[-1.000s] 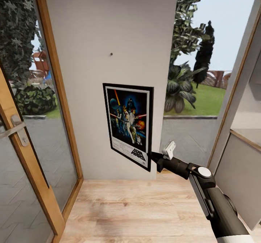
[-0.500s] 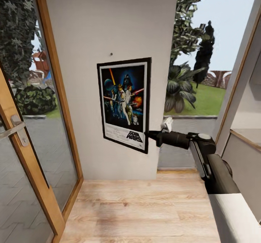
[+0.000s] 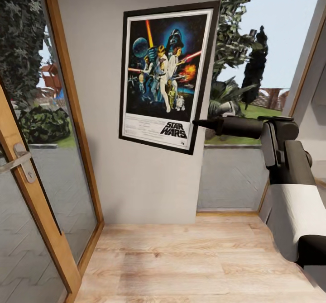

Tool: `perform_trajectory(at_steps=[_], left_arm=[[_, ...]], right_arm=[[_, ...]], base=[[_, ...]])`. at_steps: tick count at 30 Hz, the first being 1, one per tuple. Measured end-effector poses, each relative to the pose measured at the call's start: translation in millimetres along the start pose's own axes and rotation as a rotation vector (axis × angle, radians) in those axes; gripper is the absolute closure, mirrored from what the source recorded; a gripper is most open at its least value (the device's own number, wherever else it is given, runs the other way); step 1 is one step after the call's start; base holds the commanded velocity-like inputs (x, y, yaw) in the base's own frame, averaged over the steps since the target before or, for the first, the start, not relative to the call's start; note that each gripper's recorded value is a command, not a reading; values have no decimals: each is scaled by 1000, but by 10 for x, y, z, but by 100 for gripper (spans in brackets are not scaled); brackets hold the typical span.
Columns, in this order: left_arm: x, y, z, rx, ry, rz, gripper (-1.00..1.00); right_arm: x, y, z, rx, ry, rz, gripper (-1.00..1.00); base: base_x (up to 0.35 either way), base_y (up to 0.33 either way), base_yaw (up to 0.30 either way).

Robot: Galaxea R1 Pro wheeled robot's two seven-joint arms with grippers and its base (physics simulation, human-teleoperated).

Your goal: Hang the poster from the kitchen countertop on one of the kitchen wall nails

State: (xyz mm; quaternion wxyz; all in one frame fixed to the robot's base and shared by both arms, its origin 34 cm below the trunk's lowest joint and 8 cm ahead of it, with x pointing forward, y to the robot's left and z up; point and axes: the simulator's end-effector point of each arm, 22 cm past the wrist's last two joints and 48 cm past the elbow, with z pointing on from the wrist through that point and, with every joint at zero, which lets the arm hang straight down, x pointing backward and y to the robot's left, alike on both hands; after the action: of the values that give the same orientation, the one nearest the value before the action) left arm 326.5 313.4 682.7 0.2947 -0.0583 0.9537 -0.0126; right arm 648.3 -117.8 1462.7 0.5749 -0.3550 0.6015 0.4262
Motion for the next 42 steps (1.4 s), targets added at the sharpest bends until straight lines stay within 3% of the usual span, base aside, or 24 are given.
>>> perform_trajectory(at_steps=[7,13,25,31,42], left_arm=[[-14,62,-6,-6,-4,-10,-100],[-18,48,-7,7,-5,-9,-100],[-26,49,-7,8,-7,-9,-100],[-28,49,-7,8,-8,-9,-100],[-38,51,-7,7,-10,-9,-100]], right_arm=[[-22,-22,-45,-14,1,11,100],[-17,93,-47,-67,4,9,100],[-15,99,-48,-73,3,-4,100],[59,-93,-140,-42,6,-15,100],[56,-98,-149,-43,3,-22,100]], base=[[0,0,0],[0,0,0],[0,0,0],[0,0,0],[0,0,0]])
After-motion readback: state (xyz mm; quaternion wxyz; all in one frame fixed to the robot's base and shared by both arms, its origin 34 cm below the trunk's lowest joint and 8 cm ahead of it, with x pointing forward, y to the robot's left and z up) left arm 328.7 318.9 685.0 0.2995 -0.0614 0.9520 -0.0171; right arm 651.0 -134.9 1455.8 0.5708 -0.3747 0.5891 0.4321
